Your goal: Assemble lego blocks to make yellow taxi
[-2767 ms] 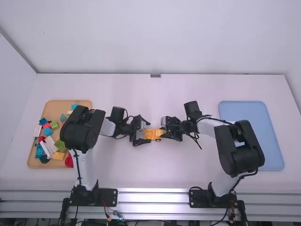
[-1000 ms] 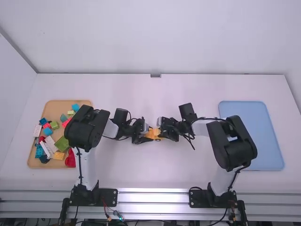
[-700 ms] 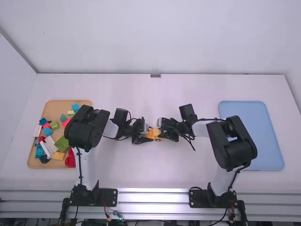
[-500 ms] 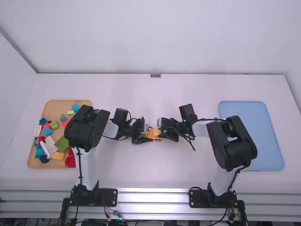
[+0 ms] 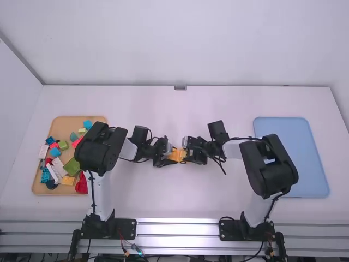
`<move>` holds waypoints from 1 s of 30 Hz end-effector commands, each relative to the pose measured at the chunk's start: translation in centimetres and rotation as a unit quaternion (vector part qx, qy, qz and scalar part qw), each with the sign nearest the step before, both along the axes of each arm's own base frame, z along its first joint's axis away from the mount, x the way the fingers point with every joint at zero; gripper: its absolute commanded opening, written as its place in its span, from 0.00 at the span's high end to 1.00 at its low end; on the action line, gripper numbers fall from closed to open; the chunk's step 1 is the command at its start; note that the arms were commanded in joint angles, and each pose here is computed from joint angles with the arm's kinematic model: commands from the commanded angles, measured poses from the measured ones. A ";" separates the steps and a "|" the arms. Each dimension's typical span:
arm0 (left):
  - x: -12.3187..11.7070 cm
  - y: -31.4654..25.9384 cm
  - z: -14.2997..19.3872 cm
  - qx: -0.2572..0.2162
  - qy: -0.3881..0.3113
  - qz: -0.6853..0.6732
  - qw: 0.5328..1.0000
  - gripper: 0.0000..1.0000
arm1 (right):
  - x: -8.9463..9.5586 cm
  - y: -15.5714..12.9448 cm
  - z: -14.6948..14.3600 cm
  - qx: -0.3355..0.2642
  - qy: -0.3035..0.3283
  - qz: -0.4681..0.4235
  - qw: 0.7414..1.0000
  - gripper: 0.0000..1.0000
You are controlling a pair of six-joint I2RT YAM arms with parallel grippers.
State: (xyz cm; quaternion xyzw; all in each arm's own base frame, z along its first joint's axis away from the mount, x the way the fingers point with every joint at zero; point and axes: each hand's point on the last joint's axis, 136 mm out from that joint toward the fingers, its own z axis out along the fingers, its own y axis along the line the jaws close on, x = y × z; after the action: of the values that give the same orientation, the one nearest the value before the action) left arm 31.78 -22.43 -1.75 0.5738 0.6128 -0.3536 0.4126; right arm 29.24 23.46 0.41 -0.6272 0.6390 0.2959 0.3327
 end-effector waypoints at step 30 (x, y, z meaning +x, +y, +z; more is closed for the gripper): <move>-1.6 0.0 -1.7 0.020 0.037 0.000 0.999 0.51 | -0.6 0.3 -0.1 0.013 0.018 0.000 1.000 0.64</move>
State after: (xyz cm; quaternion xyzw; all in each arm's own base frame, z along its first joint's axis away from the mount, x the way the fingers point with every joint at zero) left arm 31.49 -22.48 -1.76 0.5731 0.6123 -0.3601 0.4087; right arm 29.08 23.71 0.68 -0.6202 0.6388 0.3080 0.3354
